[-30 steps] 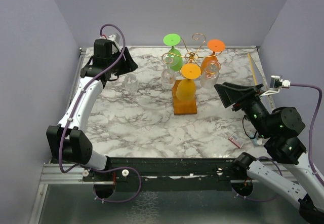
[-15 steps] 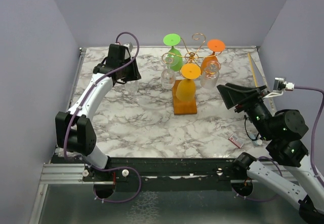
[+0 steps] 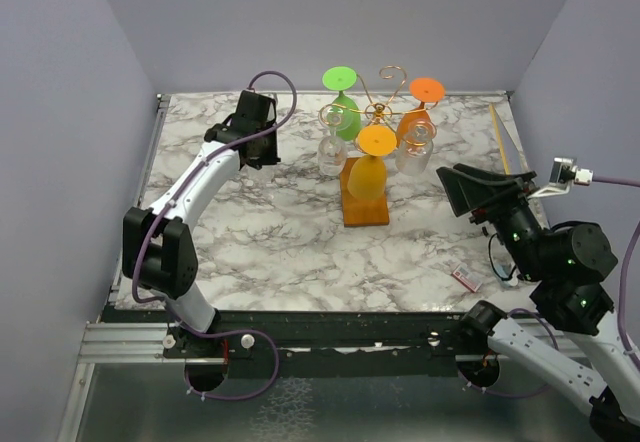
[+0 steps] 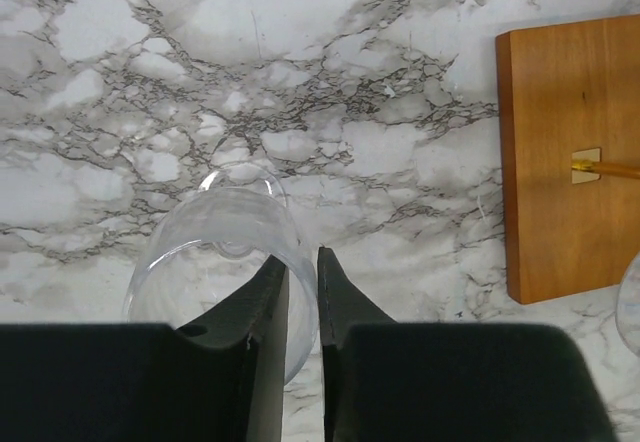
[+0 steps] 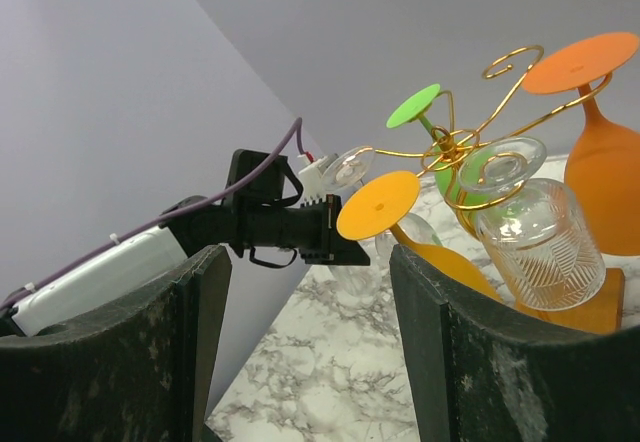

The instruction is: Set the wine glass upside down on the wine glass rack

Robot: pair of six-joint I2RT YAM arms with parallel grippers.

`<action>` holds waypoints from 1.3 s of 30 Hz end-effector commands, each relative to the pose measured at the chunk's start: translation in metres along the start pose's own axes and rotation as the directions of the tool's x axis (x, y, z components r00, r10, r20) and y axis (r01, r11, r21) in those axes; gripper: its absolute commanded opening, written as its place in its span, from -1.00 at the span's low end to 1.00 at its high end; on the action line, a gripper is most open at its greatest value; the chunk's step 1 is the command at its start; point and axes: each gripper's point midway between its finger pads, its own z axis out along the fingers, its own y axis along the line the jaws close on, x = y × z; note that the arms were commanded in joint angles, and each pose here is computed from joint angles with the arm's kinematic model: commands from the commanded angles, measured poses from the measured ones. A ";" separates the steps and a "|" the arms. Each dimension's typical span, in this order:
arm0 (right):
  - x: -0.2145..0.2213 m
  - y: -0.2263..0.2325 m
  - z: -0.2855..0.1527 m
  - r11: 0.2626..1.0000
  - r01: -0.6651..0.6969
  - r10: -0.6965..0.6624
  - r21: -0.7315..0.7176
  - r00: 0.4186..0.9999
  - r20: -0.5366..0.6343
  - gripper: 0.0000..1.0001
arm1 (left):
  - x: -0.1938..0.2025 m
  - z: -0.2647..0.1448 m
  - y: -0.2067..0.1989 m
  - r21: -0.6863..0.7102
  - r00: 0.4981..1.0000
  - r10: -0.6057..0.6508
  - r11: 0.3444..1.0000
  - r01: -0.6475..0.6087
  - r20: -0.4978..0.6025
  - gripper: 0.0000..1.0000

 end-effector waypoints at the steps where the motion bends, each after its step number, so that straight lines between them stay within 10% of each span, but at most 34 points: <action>1: 0.012 -0.009 0.004 0.999 0.015 -0.014 0.035 0.999 -0.033 0.40 | -0.001 -0.003 0.005 -0.058 0.998 0.058 0.997 -0.058 -0.011 -0.86; 23: 0.027 0.030 0.037 0.996 -0.060 0.048 -0.068 0.985 -0.164 0.41 | -0.049 -0.148 -0.042 0.175 0.954 -0.031 0.984 -0.022 0.299 -1.00; 39: 0.049 0.106 0.142 0.953 -0.209 0.119 -0.219 0.923 -0.366 0.45 | -0.110 -0.348 -0.059 0.446 0.609 -0.309 0.891 -0.082 0.731 -1.00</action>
